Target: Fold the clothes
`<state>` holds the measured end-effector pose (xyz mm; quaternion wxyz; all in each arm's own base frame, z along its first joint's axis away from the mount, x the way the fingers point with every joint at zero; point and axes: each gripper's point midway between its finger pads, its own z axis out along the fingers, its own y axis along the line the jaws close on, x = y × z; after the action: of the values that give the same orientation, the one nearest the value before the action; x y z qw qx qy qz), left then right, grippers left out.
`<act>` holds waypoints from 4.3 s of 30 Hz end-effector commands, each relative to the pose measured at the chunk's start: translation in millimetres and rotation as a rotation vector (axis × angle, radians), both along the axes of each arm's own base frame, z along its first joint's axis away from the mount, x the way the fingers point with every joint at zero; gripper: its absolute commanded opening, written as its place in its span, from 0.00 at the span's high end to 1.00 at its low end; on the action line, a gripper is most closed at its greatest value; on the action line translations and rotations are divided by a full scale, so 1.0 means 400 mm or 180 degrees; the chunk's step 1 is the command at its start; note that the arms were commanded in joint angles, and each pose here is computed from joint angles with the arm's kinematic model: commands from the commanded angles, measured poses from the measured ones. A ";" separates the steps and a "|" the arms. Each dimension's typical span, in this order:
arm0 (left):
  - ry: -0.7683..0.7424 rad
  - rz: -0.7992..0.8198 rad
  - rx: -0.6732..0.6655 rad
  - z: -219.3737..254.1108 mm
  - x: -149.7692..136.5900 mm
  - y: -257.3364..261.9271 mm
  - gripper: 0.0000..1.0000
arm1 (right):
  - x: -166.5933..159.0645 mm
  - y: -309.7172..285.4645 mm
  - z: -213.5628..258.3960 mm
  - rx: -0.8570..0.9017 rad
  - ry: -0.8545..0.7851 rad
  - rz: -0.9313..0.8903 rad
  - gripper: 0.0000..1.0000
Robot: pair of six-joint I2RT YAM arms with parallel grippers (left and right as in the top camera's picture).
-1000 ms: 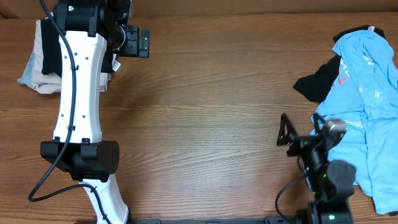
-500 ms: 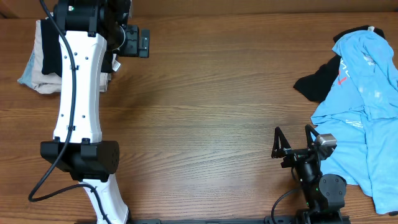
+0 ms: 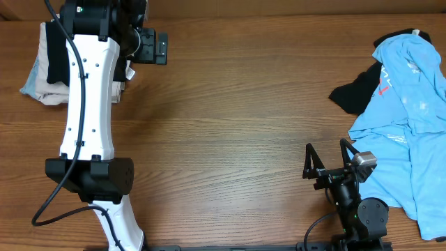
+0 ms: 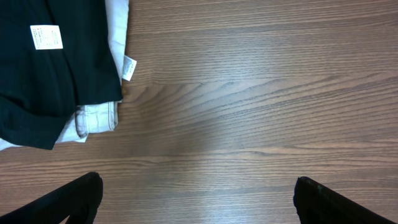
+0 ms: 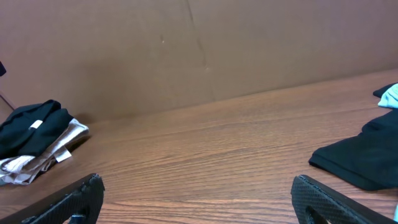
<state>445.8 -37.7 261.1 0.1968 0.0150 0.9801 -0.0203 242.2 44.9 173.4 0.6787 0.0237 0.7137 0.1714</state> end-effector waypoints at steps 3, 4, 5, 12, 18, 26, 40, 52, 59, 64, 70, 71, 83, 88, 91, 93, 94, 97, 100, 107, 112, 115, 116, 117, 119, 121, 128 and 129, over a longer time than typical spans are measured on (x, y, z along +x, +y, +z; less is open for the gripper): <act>-0.0084 0.0019 -0.0029 0.026 -0.005 -0.002 0.00 | -0.001 0.006 -0.004 0.0002 -0.0013 0.0038 0.00; -0.0084 0.0019 -0.0029 0.026 -0.005 -0.002 0.00 | -0.001 0.006 -0.004 0.0002 -0.0013 0.0038 0.00; -0.0084 0.0019 -0.0029 0.026 -0.005 -0.002 0.00 | -0.001 0.006 -0.004 0.0002 -0.0013 0.0038 0.00; -0.0084 0.0019 -0.0029 0.026 -0.005 -0.002 0.00 | -0.001 0.006 -0.004 0.0002 -0.0013 0.0038 0.00; -0.0067 0.0019 -0.0026 0.020 -0.003 -0.002 0.00 | -0.001 0.006 -0.004 0.0002 -0.0013 0.0038 0.00; -0.0057 -0.0106 -0.0027 0.028 -0.063 -0.039 0.00 | -0.001 0.006 -0.004 0.0002 -0.0013 0.0038 0.00; -0.1367 -0.0047 -0.0032 0.108 -0.278 0.003 0.00 | -0.001 0.006 -0.004 0.0002 -0.0013 0.0038 0.00; -0.3673 0.0043 -0.0281 0.126 -0.404 0.029 0.00 | -0.001 0.006 -0.004 0.0002 -0.0013 0.0038 0.00; -0.3966 0.0108 -0.0272 -0.013 -0.476 0.060 0.00 | -0.001 0.006 -0.004 0.0002 -0.0013 0.0038 0.00; -0.4083 0.0165 -0.0236 -0.072 -0.501 0.074 0.00 | -0.001 0.006 -0.004 0.0002 -0.0013 0.0038 0.00; -0.4192 0.0196 -0.0209 -0.113 -0.508 0.083 0.00 | -0.001 0.006 -0.004 0.0002 -0.0013 0.0038 0.00; -0.4158 0.0199 -0.0206 -0.126 -0.505 0.084 0.00 | -0.001 0.006 -0.004 0.0002 -0.0013 0.0038 0.00; -0.3490 0.0174 -0.0213 -0.262 -0.500 0.077 0.00 | -0.001 0.006 -0.004 0.0002 -0.0013 0.0038 0.00; -0.3495 0.0175 -0.0212 -0.261 -0.500 0.077 0.00 | -0.001 0.006 -0.004 0.0002 -0.0013 0.0038 0.00; -0.3493 0.0174 -0.0211 -0.261 -0.500 0.077 0.00 | -0.001 0.006 -0.004 0.0002 -0.0013 0.0038 0.00; -0.3491 0.0175 -0.0212 -0.261 -0.499 0.077 0.00 | -0.001 0.006 -0.004 0.0002 -0.0013 0.0038 0.00; -0.3491 0.0174 -0.0211 -0.261 -0.499 0.077 0.00 | -0.001 0.006 -0.004 0.0002 -0.0013 0.0038 0.00; -0.3490 0.0175 -0.0212 -0.262 -0.499 0.077 0.00 | -0.001 0.006 -0.004 0.0002 -0.0013 0.0038 0.00; -0.3490 0.0175 -0.0212 -0.262 -0.499 0.077 0.00 | -0.001 0.006 -0.004 0.0002 -0.0013 0.0038 0.00; -0.3490 0.0175 -0.0212 -0.262 -0.499 0.077 0.00 | -0.001 0.006 -0.004 0.0002 -0.0013 0.0038 0.00; -0.3490 0.0176 -0.0211 -0.262 -0.499 0.077 0.00 | -0.001 0.006 -0.004 0.0002 -0.0013 0.0038 0.00; -0.3490 0.0175 -0.0210 -0.262 -0.499 0.077 0.00 | -0.001 0.006 -0.004 0.0002 -0.0013 0.0038 0.00; -0.3490 0.0175 -0.0212 -0.262 -0.499 0.077 0.00 | -0.001 0.006 -0.004 0.0002 -0.0013 0.0038 0.00; -0.3490 0.0174 -0.0211 -0.262 -0.499 0.077 0.00 | -0.001 0.006 -0.004 0.0002 -0.0013 0.0038 0.00; -0.3490 0.0175 -0.0210 -0.262 -0.499 0.077 0.00 | -0.001 0.006 -0.004 0.0002 -0.0013 0.0038 0.00; -0.3490 0.0174 -0.0211 -0.262 -0.499 0.077 0.00 | -0.001 0.006 -0.004 0.0002 -0.0013 0.0038 0.00; -0.3490 0.0175 -0.0210 -0.262 -0.499 0.077 0.00 | -0.001 0.006 -0.004 0.0002 -0.0013 0.0038 0.00; -0.3490 0.0175 -0.0212 -0.262 -0.499 0.077 0.00 | -0.001 0.006 -0.004 0.0002 -0.0013 0.0038 0.00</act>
<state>246.3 -6.0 156.1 0.6774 -0.0084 0.7350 -0.0298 242.2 45.0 173.0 0.6782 0.0236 0.7142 0.1714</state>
